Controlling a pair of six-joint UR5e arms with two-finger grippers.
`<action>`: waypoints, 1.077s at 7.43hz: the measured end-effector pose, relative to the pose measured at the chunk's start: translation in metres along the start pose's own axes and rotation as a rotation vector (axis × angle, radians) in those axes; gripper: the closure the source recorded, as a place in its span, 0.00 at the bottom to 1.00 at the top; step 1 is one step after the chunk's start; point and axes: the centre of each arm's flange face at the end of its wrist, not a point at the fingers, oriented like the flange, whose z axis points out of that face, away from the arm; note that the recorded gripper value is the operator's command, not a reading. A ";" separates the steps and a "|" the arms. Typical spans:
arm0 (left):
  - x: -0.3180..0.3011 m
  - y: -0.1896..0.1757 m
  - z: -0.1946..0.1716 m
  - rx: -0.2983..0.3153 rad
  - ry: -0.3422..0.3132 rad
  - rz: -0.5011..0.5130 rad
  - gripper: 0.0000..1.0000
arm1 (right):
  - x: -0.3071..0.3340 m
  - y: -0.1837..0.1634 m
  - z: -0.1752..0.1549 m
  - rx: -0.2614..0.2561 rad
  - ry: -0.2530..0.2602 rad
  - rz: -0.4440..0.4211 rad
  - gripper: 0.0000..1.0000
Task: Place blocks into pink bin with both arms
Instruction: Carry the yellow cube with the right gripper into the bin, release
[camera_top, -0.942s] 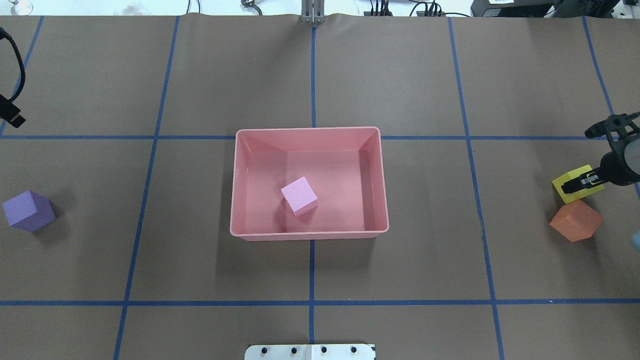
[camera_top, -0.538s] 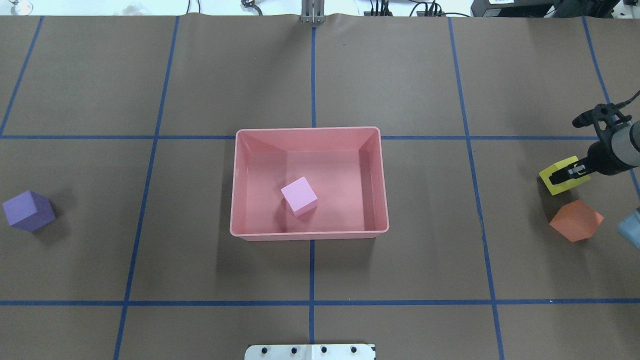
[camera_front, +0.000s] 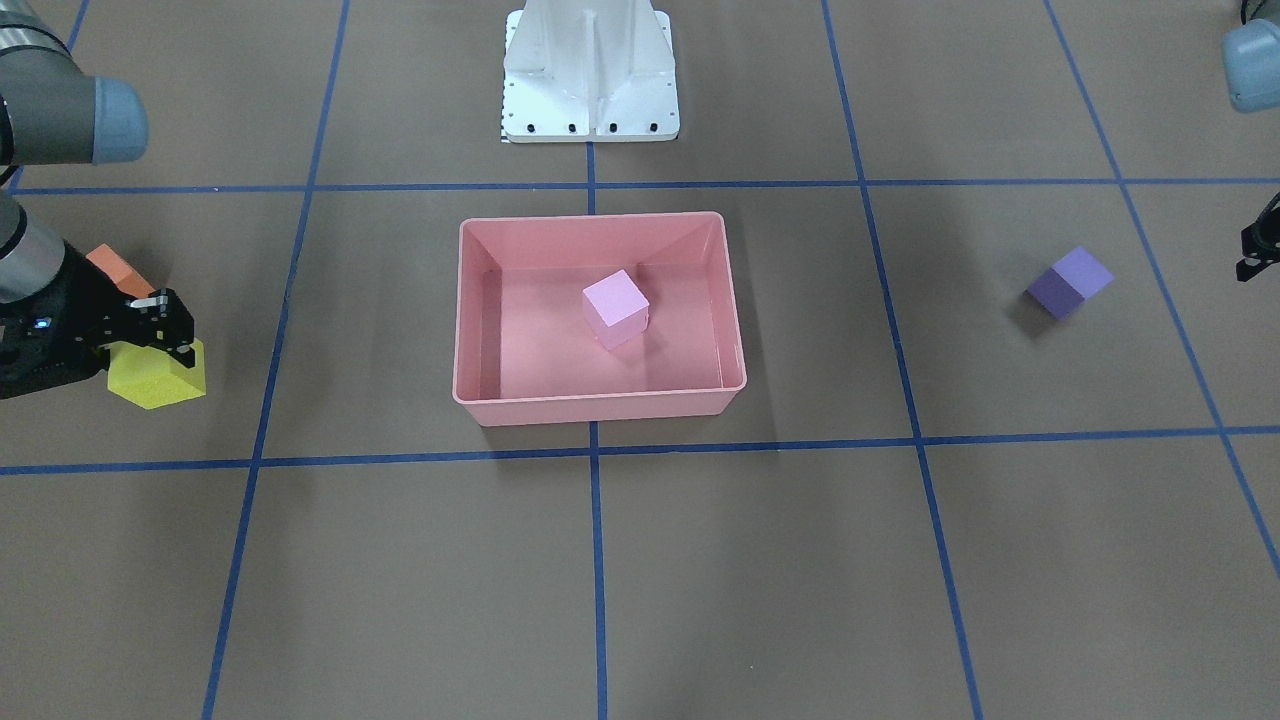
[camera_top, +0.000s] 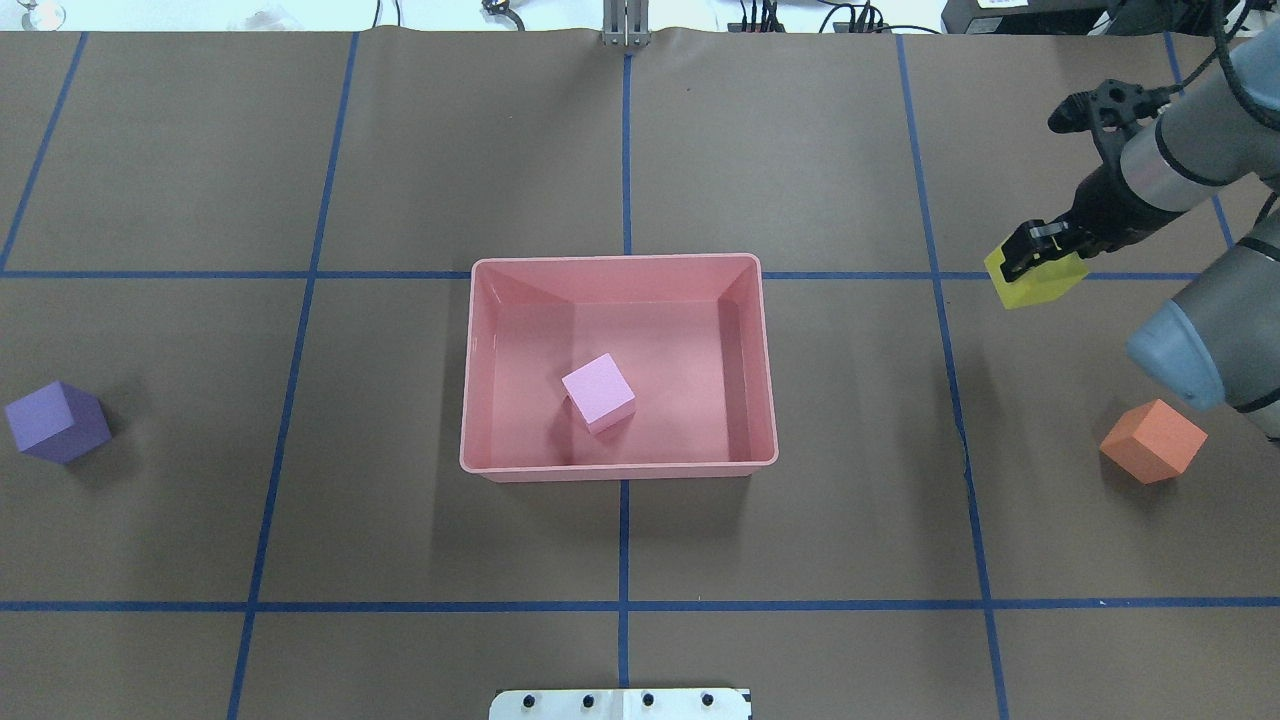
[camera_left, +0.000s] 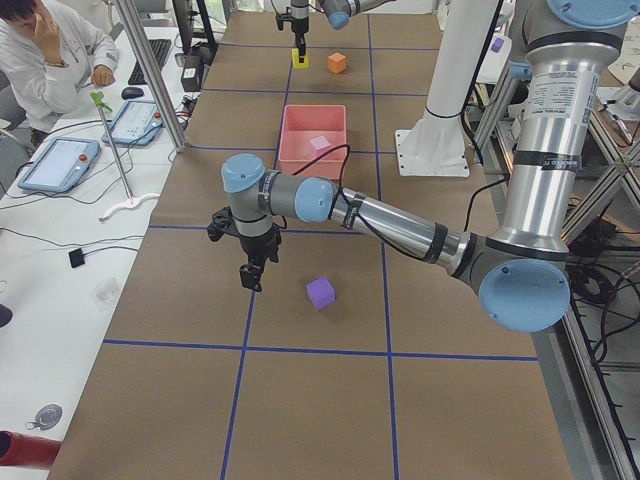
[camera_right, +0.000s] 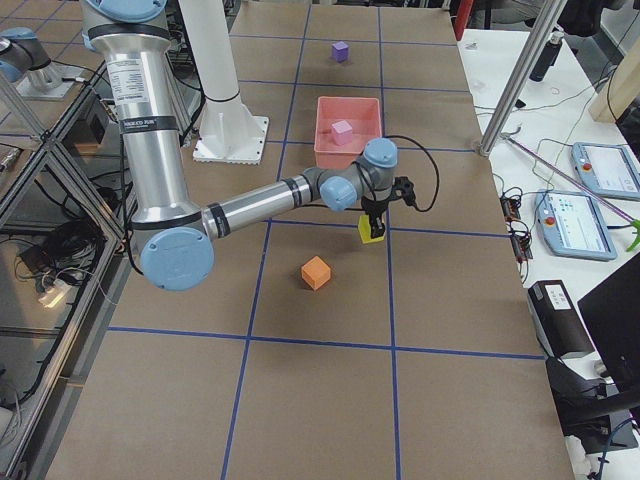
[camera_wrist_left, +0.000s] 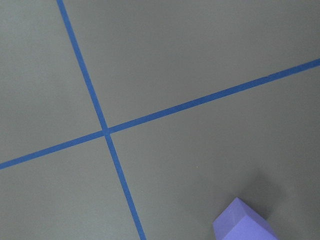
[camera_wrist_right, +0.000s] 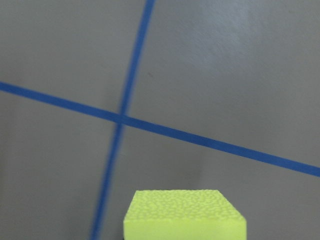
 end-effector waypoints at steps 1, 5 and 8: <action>0.000 -0.001 0.001 0.001 0.001 -0.001 0.00 | -0.056 -0.004 -0.008 -0.004 -0.029 0.056 1.00; -0.003 -0.002 0.006 -0.004 0.003 -0.005 0.00 | -0.258 0.016 0.004 0.022 -0.059 0.200 0.50; -0.006 -0.002 0.012 0.000 0.004 0.001 0.00 | -0.317 0.037 0.021 0.067 -0.029 0.216 0.00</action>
